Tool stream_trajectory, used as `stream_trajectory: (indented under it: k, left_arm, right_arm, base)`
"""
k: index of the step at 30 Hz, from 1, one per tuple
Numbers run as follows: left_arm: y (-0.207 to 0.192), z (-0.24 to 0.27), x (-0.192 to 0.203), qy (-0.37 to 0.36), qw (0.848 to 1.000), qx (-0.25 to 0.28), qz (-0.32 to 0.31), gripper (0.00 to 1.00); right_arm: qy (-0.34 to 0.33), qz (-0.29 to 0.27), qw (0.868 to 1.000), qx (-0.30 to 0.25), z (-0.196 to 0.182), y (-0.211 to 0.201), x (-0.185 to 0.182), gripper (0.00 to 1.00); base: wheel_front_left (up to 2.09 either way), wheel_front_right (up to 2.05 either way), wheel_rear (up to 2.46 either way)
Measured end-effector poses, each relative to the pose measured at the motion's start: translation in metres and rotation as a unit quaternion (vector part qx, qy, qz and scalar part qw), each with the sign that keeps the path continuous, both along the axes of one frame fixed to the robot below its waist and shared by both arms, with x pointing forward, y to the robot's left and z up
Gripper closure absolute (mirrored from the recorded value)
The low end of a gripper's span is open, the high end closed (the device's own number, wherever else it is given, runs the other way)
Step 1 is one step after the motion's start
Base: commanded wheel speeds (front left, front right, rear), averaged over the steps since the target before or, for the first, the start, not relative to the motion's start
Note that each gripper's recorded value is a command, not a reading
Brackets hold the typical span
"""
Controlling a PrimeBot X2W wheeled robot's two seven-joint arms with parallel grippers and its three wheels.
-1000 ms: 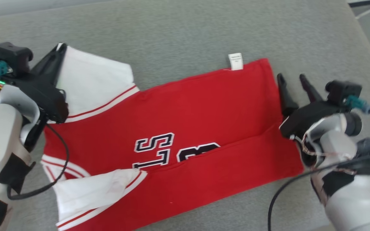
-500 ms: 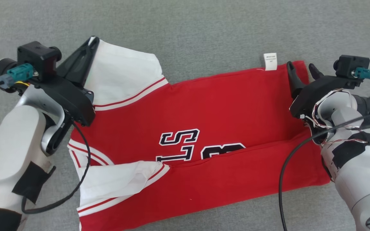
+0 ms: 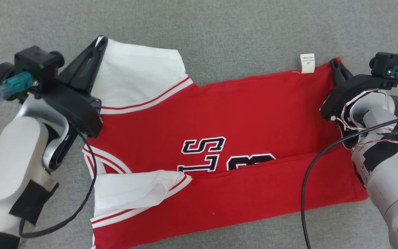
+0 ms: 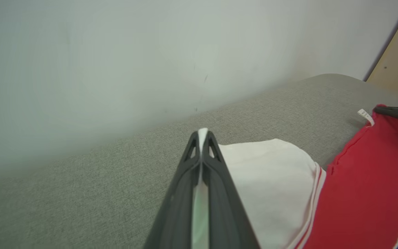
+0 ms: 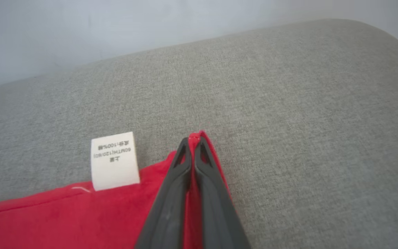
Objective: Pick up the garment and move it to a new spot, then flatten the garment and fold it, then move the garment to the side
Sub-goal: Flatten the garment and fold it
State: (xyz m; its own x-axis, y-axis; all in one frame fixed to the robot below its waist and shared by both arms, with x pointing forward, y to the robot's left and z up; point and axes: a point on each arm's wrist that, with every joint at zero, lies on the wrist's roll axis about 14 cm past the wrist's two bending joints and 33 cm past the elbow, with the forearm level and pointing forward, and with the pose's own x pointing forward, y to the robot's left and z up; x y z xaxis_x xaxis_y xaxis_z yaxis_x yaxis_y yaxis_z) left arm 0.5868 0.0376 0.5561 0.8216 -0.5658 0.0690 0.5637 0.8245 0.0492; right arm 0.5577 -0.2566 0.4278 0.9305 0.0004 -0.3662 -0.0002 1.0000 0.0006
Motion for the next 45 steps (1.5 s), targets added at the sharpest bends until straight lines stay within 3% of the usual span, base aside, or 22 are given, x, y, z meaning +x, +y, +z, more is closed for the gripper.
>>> stream_trajectory:
  k: [5, 20, 31, 45]
  left_arm:
    - [0.002, 0.010, -0.009, -0.012, 1.000, -0.011, 0.004, 1.00]
    - [0.017, 0.024, -0.084, -0.036, 0.997, -0.069, 0.017, 1.00]
    - [0.028, -0.009, -0.146, -0.005, 0.995, -0.089, 0.049, 1.00]
    - [0.034, -0.034, -0.180, 0.039, 0.989, -0.110, 0.089, 1.00]
  right_arm:
    - [-0.043, 0.007, 0.999, 0.010, 0.023, 0.005, -0.001, 1.00]
    - [-0.081, 0.027, 0.993, 0.085, 0.037, 0.016, -0.066, 1.00]
    - [-0.072, 0.039, 0.985, 0.153, 0.026, 0.030, -0.109, 1.00]
    - [-0.060, 0.037, 0.983, 0.169, 0.017, 0.026, -0.144, 1.00]
  base:
    - [0.00, 0.00, 0.00]
    - [0.00, 0.00, 0.00]
    - [0.00, 0.00, 0.00]
    - [0.00, 0.00, 0.00]
